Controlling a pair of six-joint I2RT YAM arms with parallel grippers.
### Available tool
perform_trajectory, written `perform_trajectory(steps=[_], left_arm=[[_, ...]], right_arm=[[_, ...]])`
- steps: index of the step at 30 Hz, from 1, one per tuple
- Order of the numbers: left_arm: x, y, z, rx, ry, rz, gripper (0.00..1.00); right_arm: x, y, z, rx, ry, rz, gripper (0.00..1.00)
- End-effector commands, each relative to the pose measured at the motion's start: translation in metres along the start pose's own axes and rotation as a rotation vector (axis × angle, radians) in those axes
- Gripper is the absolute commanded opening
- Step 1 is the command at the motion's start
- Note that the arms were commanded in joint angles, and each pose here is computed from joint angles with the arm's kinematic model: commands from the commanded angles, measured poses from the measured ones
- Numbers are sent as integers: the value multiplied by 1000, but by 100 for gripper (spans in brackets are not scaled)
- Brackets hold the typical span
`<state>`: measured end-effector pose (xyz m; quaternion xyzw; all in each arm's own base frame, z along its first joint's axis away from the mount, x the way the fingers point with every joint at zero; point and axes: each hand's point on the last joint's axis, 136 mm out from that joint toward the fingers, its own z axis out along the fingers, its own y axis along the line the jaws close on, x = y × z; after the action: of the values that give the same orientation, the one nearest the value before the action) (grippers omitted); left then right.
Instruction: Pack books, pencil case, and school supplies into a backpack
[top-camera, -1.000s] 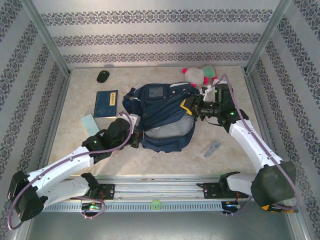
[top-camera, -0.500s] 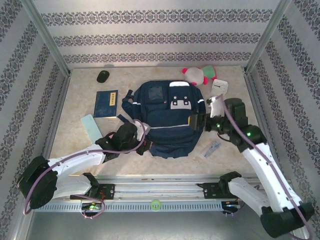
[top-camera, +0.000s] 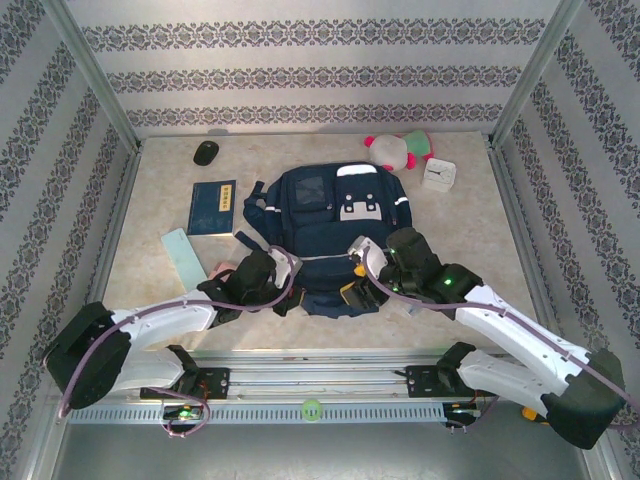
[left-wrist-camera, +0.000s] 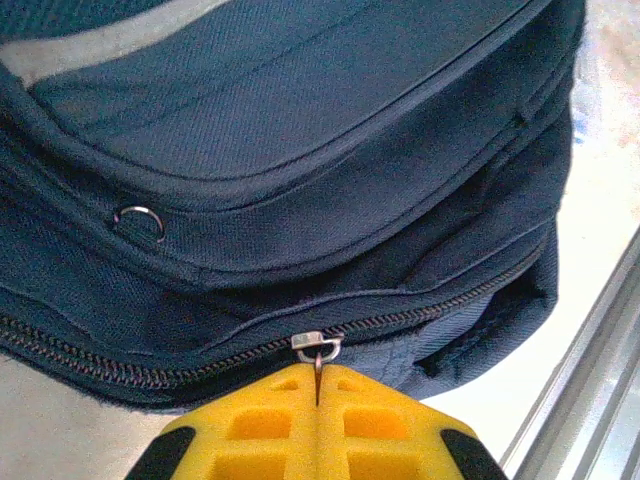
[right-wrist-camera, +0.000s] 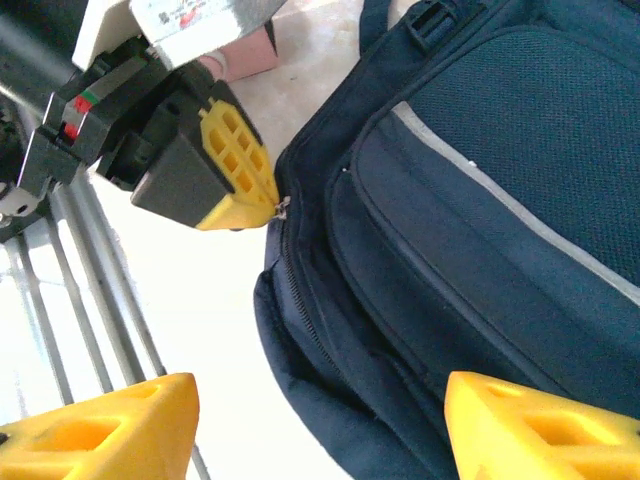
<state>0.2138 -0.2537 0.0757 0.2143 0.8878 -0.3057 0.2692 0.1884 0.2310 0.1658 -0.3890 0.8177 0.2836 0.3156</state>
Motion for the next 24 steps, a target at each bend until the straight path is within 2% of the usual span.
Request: perform_trajectory(steps=[1, 4, 9, 13, 17, 20, 24], left_arm=[[3, 3, 6, 16, -7, -43, 5], [5, 4, 7, 10, -4, -52, 7], [14, 21, 13, -65, 7, -64, 19], [21, 24, 16, -68, 31, -69, 22], [25, 22, 15, -49, 35, -69, 17], [24, 12, 12, 2, 28, -53, 1], [14, -11, -1, 110, 2, -17, 0]], right_arm=[[-26, -4, 0, 27, -117, -48, 65], [-27, -4, 1, 30, -123, -47, 65], [-24, -7, 0, 50, -127, -47, 65], [-24, -9, 0, 59, -130, -51, 65], [-22, -9, 2, 55, -121, -57, 65], [-19, -7, 8, 45, -97, -83, 65], [-11, 4, 22, 5, -47, -165, 66]])
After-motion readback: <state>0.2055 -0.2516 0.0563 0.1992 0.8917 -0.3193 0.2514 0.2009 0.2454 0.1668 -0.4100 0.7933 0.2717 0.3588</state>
